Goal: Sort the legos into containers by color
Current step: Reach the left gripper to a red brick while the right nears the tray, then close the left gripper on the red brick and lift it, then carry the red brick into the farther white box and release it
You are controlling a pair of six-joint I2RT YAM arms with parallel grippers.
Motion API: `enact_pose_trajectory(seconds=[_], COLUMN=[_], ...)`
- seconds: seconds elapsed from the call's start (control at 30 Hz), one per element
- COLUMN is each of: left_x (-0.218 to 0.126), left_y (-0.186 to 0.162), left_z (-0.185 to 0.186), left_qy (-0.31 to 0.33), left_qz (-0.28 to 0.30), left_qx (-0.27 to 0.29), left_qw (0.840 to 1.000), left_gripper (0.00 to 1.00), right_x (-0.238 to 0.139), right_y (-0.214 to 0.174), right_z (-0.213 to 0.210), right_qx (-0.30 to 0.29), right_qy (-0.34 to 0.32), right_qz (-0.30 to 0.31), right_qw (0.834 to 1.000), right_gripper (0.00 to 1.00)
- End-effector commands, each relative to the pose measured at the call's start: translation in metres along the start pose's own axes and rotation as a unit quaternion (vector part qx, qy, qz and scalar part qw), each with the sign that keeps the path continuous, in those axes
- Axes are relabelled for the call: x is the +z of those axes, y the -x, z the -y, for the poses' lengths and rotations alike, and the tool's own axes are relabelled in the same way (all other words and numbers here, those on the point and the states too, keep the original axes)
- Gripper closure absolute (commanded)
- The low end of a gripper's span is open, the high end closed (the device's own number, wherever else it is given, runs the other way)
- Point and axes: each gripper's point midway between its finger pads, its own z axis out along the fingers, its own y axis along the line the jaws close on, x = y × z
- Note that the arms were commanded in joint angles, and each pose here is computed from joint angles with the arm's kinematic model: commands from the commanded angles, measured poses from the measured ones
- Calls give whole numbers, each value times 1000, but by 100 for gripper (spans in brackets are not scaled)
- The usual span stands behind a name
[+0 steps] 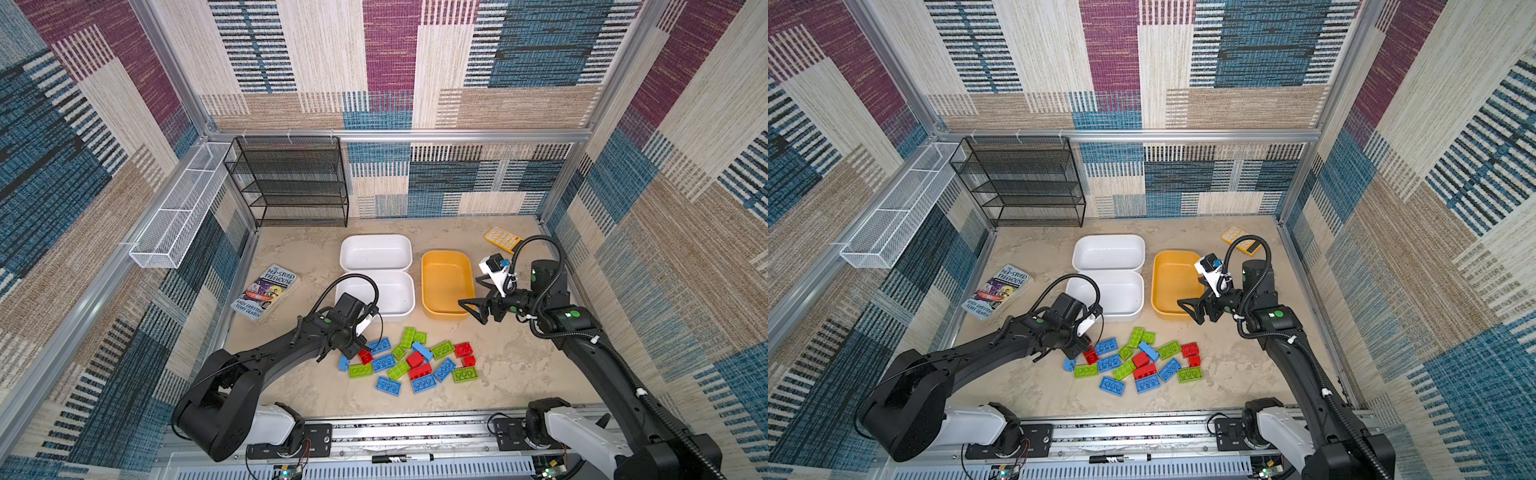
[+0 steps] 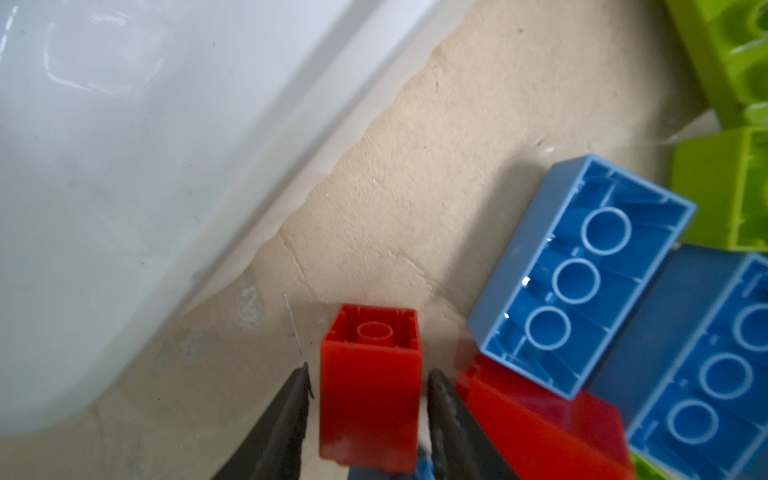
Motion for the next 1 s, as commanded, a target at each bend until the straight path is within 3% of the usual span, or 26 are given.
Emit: enact_pose_trajectory(seconds=[0.0, 0.27, 0.53, 0.77, 0.97], left_x=[1, -1, -30, -86, -113], left_y=[-1, 2, 12, 26, 79], left_z=[5, 6, 12, 12, -18], left_qy=[-16, -18, -40, -50, -10], left_qz=[-7, 1, 24, 57, 107], left_qx=[13, 23, 35, 36, 32], left_qw=[1000, 1000, 998, 996, 994], left_gripper=[54, 75, 76, 76, 76], right_x=[0, 1, 2, 0, 1], right_y=[-1, -2, 1, 10, 17], right_z=[0, 0, 1, 1, 1], right_qx=[-3, -1, -3, -7, -8], right_qy=[1, 1, 1, 2, 6], right_qz=[1, 2, 4, 16, 29], right_qw=[1000, 1000, 1000, 1000, 1000], right_gripper=[1, 1, 1, 1, 1])
